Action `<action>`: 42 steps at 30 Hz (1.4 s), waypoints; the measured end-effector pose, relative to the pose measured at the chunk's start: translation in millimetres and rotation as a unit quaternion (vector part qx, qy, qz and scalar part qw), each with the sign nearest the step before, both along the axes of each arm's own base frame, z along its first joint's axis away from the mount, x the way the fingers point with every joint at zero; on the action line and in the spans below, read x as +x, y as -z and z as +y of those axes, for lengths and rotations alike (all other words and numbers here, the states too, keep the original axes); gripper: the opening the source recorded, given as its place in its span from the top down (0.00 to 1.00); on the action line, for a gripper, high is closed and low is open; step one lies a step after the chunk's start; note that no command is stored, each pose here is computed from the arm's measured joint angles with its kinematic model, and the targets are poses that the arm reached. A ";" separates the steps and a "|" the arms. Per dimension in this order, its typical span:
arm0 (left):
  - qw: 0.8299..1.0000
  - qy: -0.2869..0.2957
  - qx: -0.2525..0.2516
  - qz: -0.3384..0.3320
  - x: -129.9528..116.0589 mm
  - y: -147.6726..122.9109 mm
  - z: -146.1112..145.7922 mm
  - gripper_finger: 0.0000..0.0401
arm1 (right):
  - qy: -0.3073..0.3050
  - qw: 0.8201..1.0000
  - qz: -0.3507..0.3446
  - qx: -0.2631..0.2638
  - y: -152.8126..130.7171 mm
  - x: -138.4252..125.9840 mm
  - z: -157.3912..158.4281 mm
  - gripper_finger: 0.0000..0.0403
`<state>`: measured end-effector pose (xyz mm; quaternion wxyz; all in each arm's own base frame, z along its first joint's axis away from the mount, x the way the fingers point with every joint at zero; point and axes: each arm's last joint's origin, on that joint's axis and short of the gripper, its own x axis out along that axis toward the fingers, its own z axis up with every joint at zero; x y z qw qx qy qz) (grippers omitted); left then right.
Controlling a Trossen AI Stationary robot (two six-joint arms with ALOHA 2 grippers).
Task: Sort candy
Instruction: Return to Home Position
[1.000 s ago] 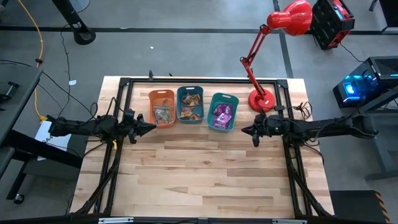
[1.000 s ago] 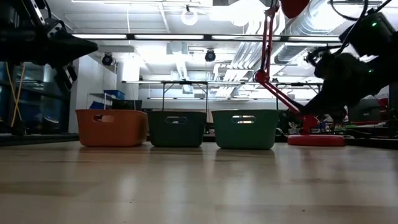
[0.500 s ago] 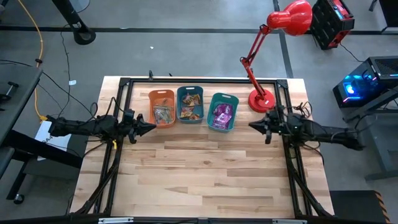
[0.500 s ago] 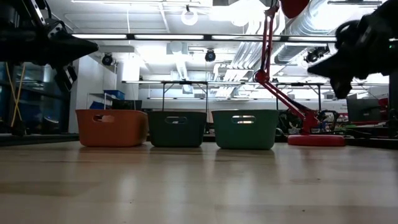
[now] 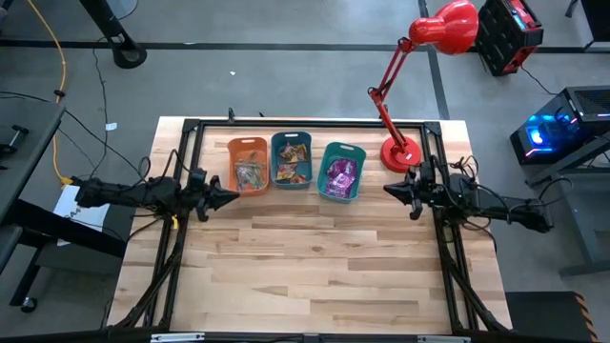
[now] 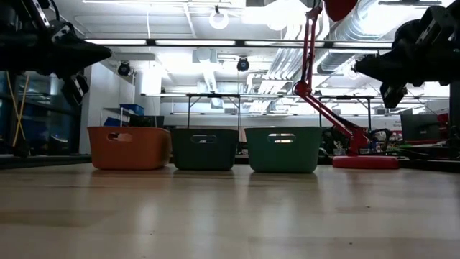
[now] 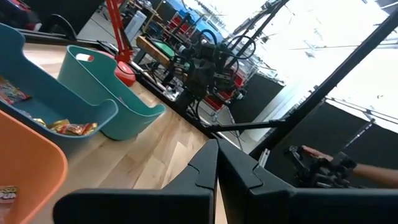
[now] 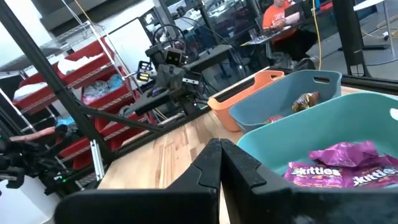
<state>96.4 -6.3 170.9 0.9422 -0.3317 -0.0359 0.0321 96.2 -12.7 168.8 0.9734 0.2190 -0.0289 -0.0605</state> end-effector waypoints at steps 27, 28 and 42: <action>1.000 0.016 -0.001 -0.004 -0.3 -0.8 -3.1 1.00 | 0.000 1.000 0.010 0.001 1.7 1.2 -0.2 1.00; 1.000 0.016 -0.001 -0.004 -0.3 -0.8 -3.1 1.00 | 0.000 1.000 0.010 0.001 1.7 1.2 -0.2 1.00; 1.000 0.016 -0.001 -0.004 -0.3 -0.8 -3.1 1.00 | 0.000 1.000 0.010 0.001 1.8 1.2 -0.2 1.00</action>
